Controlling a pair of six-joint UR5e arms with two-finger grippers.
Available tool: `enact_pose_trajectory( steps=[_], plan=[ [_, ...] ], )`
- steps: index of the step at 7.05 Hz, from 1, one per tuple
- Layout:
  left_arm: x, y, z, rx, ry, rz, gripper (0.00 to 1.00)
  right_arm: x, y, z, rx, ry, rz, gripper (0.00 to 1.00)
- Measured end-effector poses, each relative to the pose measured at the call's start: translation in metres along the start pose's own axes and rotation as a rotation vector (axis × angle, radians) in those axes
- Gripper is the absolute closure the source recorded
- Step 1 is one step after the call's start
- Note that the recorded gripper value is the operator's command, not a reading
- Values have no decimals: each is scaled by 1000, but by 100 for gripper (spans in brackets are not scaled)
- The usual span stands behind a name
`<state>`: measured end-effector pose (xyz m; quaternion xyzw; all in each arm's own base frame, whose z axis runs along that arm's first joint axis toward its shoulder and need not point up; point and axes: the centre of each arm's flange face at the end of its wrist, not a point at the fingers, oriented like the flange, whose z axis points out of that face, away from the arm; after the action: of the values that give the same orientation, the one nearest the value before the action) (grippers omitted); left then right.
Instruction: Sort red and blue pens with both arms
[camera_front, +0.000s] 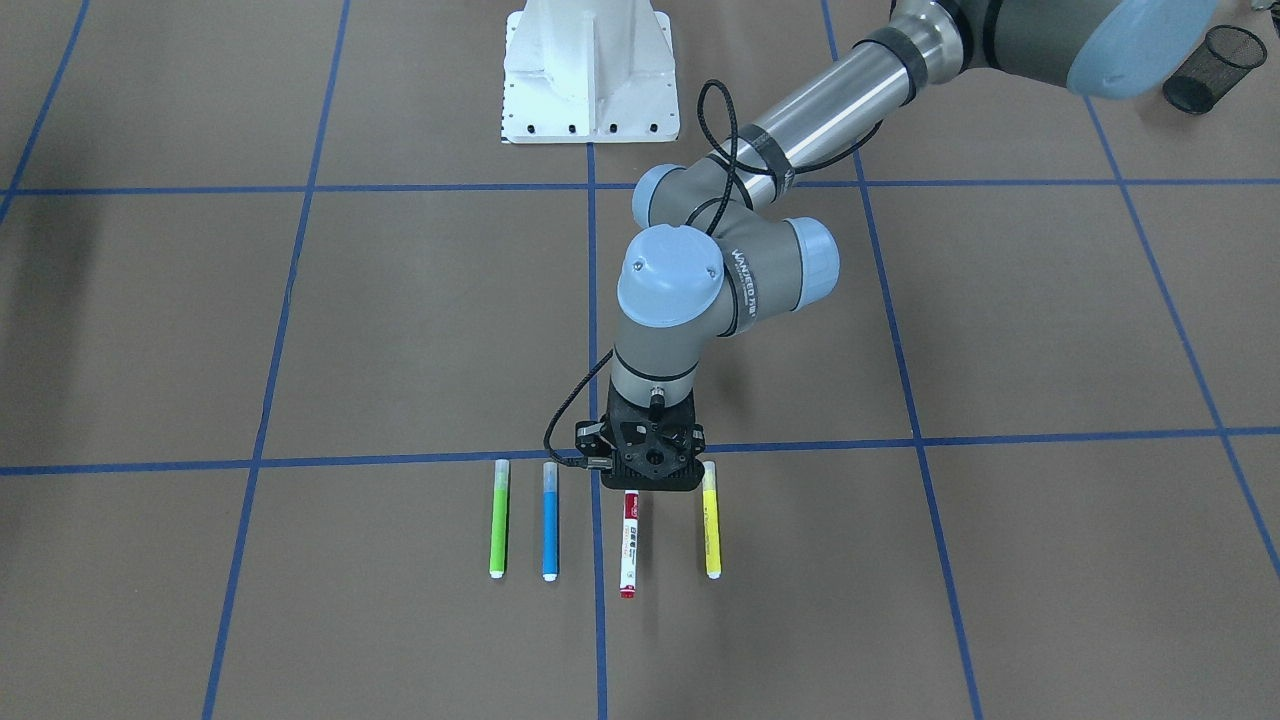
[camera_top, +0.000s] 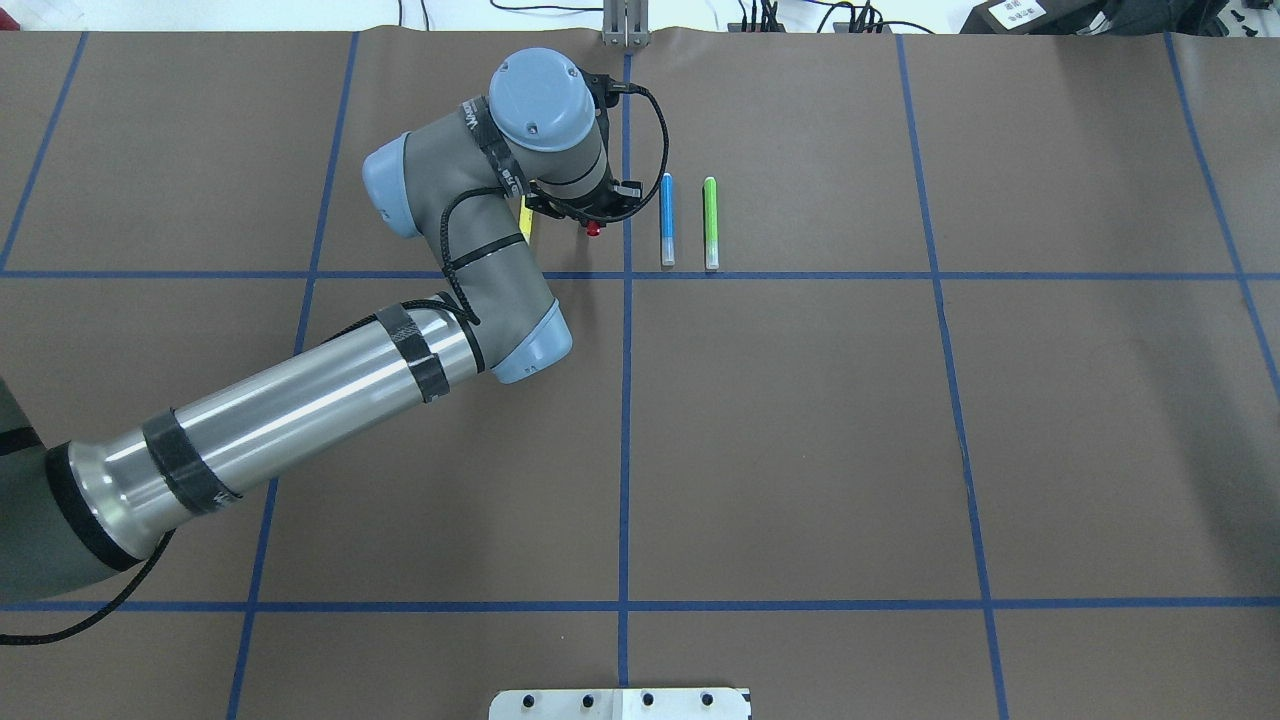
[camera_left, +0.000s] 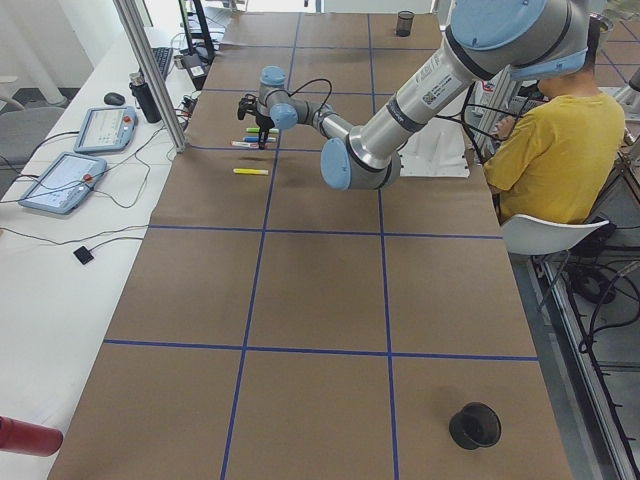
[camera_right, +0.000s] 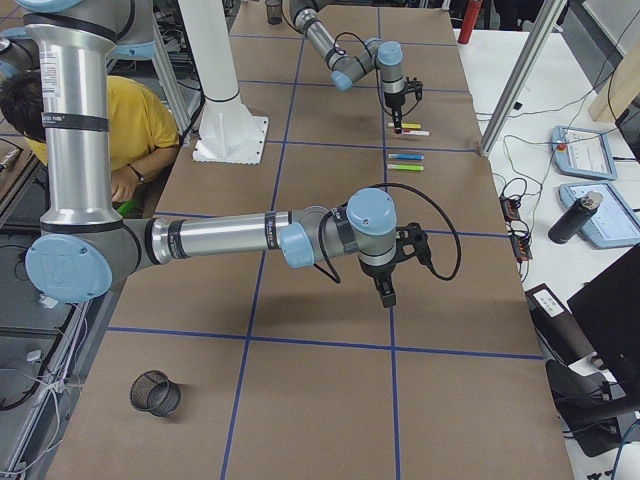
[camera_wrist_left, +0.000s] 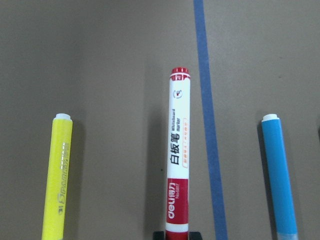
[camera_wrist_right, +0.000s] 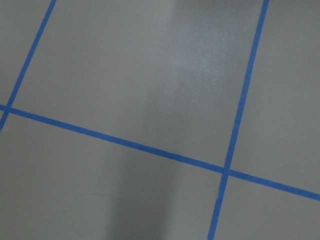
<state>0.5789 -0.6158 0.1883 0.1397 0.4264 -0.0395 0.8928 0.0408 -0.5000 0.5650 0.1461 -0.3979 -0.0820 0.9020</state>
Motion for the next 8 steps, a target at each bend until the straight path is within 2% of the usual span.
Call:
enact_pose_trajectory(
  steps=[2,4,8],
  plan=[
    [-35,9,-35,-21,25,-12,100,0,0,0,0,0,0,0],
    [-98,31,-89,-28,93,-19,100,1,1,1,-1,0,1,0],
    [-277,55,-208,-51,174,-119,100,3,3,3,-8,0,9,0]
  ],
)
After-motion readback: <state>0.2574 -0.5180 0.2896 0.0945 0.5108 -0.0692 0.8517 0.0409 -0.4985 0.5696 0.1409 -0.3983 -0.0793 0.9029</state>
